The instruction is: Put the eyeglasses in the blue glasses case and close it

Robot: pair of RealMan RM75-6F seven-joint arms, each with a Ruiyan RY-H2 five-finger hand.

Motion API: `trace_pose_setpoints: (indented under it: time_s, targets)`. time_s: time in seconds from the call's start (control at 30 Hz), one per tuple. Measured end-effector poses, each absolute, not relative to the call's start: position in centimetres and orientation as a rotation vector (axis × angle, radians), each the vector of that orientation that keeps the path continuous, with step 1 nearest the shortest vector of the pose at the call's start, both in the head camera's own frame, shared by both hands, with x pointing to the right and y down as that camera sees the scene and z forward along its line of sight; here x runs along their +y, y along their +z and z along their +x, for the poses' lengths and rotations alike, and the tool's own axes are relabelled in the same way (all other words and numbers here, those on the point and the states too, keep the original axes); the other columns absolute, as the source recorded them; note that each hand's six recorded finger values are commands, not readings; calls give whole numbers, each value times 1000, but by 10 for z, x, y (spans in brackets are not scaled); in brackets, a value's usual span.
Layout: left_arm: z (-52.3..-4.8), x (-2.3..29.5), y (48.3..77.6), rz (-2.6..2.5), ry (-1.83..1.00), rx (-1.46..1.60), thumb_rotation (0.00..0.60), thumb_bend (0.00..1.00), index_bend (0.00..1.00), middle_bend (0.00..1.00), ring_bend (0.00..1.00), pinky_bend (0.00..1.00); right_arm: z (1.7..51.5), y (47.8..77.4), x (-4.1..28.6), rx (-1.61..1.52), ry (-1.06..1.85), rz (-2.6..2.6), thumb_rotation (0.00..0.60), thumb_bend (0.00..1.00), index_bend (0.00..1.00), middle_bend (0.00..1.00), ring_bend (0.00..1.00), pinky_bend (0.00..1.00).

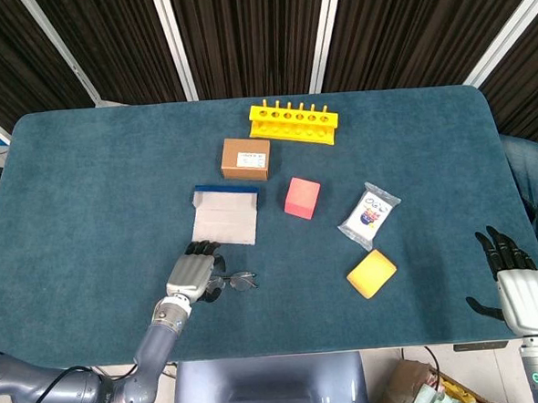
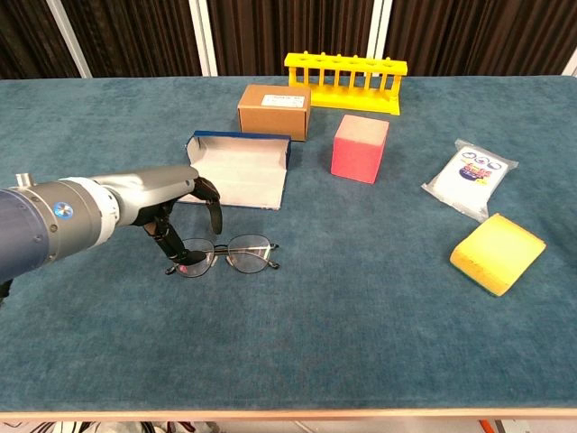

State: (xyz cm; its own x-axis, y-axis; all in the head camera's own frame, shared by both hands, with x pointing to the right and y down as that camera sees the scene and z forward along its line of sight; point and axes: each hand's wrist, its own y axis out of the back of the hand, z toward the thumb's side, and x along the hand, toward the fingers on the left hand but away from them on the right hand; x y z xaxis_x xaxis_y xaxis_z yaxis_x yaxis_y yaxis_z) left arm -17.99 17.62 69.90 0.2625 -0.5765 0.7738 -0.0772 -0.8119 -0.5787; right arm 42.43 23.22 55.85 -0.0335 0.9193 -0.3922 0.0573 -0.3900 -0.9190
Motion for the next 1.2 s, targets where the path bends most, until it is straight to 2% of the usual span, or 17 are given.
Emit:
trace_pose_setpoints:
  time_s: [0.47, 1.2]
  targets:
    - [-160, 179, 706, -2062, -1546, 588, 600, 330, 463, 117, 0, 0, 426, 559, 231, -1064, 1523, -1522, 600, 130, 4, 0, 98, 224]
    - [-166, 180, 713, -2019, -1558, 594, 600, 357, 519, 147, 0, 0, 425, 560, 232, -1058, 1528, -1527, 600, 130, 4, 0, 99, 224]
